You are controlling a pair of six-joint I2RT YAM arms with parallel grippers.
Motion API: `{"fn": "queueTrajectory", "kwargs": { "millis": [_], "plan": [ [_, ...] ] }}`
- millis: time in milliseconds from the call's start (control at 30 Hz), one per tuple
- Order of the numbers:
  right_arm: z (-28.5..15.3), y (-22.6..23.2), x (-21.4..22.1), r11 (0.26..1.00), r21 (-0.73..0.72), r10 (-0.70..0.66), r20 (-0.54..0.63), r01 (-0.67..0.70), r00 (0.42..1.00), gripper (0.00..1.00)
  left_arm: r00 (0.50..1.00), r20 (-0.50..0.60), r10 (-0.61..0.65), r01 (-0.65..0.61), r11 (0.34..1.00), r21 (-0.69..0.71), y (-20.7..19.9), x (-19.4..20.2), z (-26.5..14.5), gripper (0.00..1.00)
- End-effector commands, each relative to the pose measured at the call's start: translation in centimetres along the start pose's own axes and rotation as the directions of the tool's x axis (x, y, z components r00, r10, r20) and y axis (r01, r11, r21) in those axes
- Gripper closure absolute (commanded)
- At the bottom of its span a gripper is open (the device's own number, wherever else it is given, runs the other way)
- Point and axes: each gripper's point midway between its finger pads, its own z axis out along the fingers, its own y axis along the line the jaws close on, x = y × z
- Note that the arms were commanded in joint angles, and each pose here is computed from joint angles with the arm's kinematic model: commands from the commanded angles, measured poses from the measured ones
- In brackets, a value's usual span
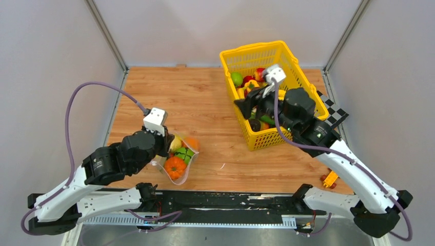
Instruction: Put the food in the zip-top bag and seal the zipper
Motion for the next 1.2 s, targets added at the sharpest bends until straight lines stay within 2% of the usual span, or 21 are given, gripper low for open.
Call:
{"fn": "queueTrajectory", "kwargs": {
  "millis": [0, 100, 267, 433, 633, 867, 933, 1033, 1133, 1167],
  "plan": [
    [0.0, -11.7, 2.8, 0.932, 0.362, 0.041, -0.067, -0.014, 0.997, 0.32, 0.993, 0.081, -0.083, 0.079, 0.996, 0.05, -1.5, -2.3, 0.3, 0.99],
    [1.0, -16.8, 5.1, 0.897, 0.435, 0.145, -0.122, -0.078, 0.982, 0.24, 0.994, 0.074, -0.082, 0.077, 0.995, 0.064, -2.1, -2.1, 0.8, 0.99],
    [4.3, -21.9, 8.4, 0.882, 0.43, 0.287, -0.166, -0.192, 0.943, 0.14, 0.996, 0.056, -0.068, 0.064, 0.996, 0.07, -3.0, -1.9, 1.7, 0.99],
    [8.5, -26.0, 10.9, 0.853, 0.464, 0.365, -0.208, -0.236, 0.908, 0.12, 0.997, 0.034, -0.068, 0.064, 0.993, 0.096, -4.1, -1.5, 2.4, 0.99],
    [12.5, -28.3, 14.0, 0.813, 0.491, 0.471, -0.24, -0.312, 0.849, 0.12, 0.996, 0.036, -0.079, 0.075, 0.993, 0.093, -4.1, -1.4, 2.6, 0.99],
    [12.5, -30.3, 17.9, 0.743, 0.618, 0.523, -0.294, -0.259, 0.8, 0.15, 0.997, 0.032, -0.069, 0.066, 0.994, 0.088, -4.0, -1.1, 2.8, 0.99],
    [12.6, -30.2, 18.8, 0.744, 0.626, 0.518, -0.318, -0.234, 0.794, 0.21, 0.997, 0.031, -0.067, 0.064, 0.994, 0.086, -4.0, -1.0, 2.9, 0.99],
    [12.3, -29.9, 19.8, 0.741, 0.634, 0.529, -0.344, -0.224, 0.776, 0.41, 0.997, 0.03, -0.068, 0.065, 0.994, 0.09, -4.1, -0.9, 2.9, 0.99],
    [11.6, -29.6, 18.6, 0.744, 0.629, 0.511, -0.319, -0.225, 0.798, 0.62, 0.997, 0.027, -0.072, 0.069, 0.993, 0.099, -4.3, -0.9, 2.9, 0.99],
    [11.4, -29.3, 17.8, 0.75, 0.62, 0.501, -0.305, -0.231, 0.81, 0.66, 0.997, 0.026, -0.072, 0.069, 0.993, 0.1, -4.3, -0.8, 2.8, 0.99]
  ]
}}
